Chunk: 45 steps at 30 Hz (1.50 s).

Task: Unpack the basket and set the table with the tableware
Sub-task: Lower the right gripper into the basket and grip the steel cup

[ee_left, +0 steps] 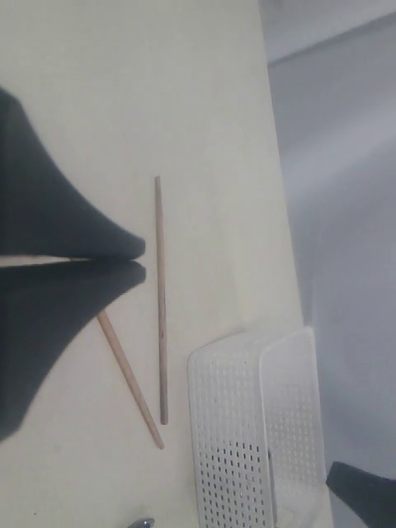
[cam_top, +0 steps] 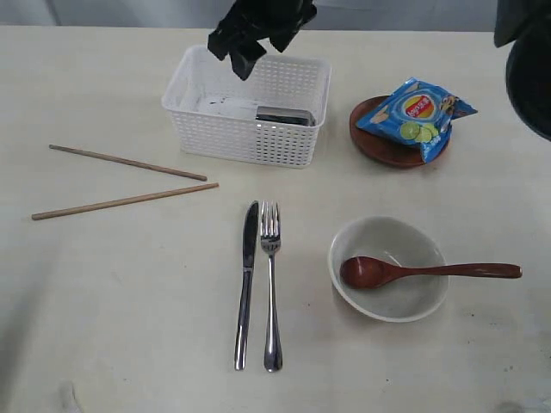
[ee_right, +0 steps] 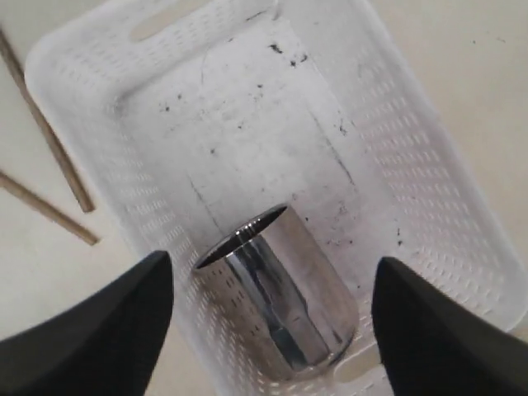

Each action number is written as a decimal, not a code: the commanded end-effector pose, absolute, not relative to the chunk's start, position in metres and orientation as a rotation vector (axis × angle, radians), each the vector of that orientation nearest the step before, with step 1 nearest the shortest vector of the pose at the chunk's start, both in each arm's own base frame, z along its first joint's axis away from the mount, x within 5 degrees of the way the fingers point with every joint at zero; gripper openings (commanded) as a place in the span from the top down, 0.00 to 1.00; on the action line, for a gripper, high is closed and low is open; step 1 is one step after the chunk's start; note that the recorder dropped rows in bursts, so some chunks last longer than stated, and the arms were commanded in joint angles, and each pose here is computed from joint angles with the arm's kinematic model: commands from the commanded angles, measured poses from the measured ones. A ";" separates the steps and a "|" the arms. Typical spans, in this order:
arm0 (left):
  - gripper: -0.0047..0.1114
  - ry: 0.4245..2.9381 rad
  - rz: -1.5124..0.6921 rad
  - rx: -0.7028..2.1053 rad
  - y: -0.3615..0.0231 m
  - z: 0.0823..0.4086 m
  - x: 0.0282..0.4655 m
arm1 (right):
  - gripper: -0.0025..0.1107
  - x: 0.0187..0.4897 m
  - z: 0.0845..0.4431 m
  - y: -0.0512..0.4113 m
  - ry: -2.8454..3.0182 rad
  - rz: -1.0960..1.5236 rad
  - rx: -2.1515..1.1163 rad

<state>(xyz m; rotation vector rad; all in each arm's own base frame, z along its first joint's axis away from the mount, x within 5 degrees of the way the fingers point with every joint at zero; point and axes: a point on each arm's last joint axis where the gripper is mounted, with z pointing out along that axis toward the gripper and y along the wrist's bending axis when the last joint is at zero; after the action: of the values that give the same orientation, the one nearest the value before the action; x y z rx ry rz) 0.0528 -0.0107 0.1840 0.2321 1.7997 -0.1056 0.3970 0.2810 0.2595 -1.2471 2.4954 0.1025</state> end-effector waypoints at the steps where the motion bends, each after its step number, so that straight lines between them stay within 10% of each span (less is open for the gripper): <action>1: 0.96 1.791 -0.112 0.236 -0.011 0.184 0.053 | 0.51 0.394 0.267 0.278 2.338 0.095 -1.506; 45: 0.96 1.791 -0.112 0.236 -0.011 0.184 0.053 | 0.39 0.418 0.158 0.264 2.173 -0.343 -1.798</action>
<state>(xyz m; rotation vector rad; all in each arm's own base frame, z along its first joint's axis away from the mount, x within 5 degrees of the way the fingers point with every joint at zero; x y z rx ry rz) 0.0528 -0.0107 0.1840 0.2321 1.7997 -0.1056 0.4148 0.2623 0.1650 -1.7776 2.2090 -0.3117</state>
